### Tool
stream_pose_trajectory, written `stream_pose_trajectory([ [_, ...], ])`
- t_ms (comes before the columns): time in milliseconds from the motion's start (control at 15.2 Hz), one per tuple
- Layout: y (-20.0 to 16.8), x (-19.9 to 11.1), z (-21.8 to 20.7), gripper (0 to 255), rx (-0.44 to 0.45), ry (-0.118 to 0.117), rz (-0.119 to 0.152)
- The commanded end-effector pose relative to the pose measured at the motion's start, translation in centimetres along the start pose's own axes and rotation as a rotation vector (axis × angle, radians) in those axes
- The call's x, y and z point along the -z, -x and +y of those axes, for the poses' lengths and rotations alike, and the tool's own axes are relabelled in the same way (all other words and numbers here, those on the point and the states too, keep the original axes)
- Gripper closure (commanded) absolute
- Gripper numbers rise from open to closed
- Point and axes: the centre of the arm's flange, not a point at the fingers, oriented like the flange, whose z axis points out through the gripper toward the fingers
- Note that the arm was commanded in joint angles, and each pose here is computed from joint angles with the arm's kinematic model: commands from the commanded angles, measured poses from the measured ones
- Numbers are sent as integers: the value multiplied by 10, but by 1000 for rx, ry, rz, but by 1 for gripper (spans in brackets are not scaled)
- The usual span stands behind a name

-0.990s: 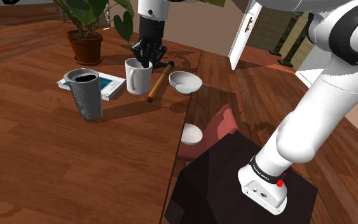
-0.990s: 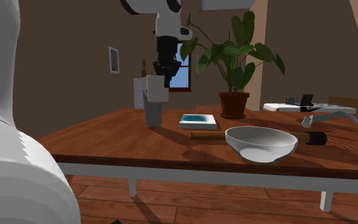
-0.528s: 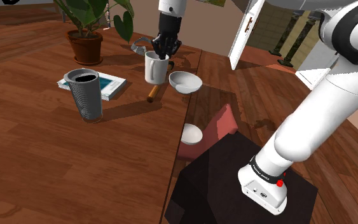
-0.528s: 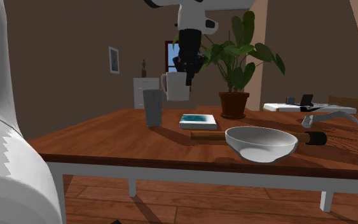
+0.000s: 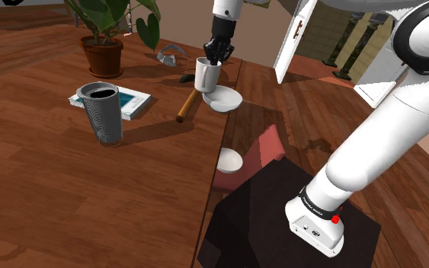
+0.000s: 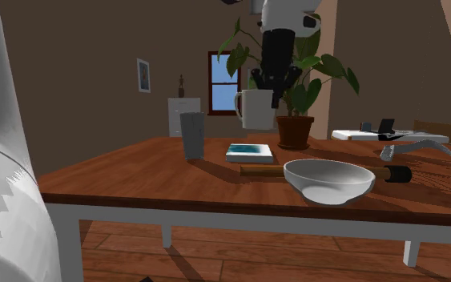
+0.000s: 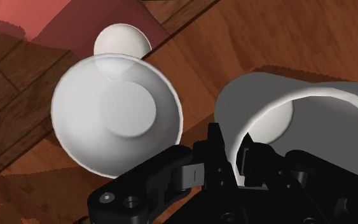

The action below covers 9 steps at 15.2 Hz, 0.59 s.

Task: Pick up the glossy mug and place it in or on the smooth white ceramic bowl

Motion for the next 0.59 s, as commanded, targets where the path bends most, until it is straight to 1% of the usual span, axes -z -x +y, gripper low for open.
stream_pose_trajectory([
  [0,-6,5,27,255,1,0,0],
  [528,-28,17,129,255,1,0,0],
])
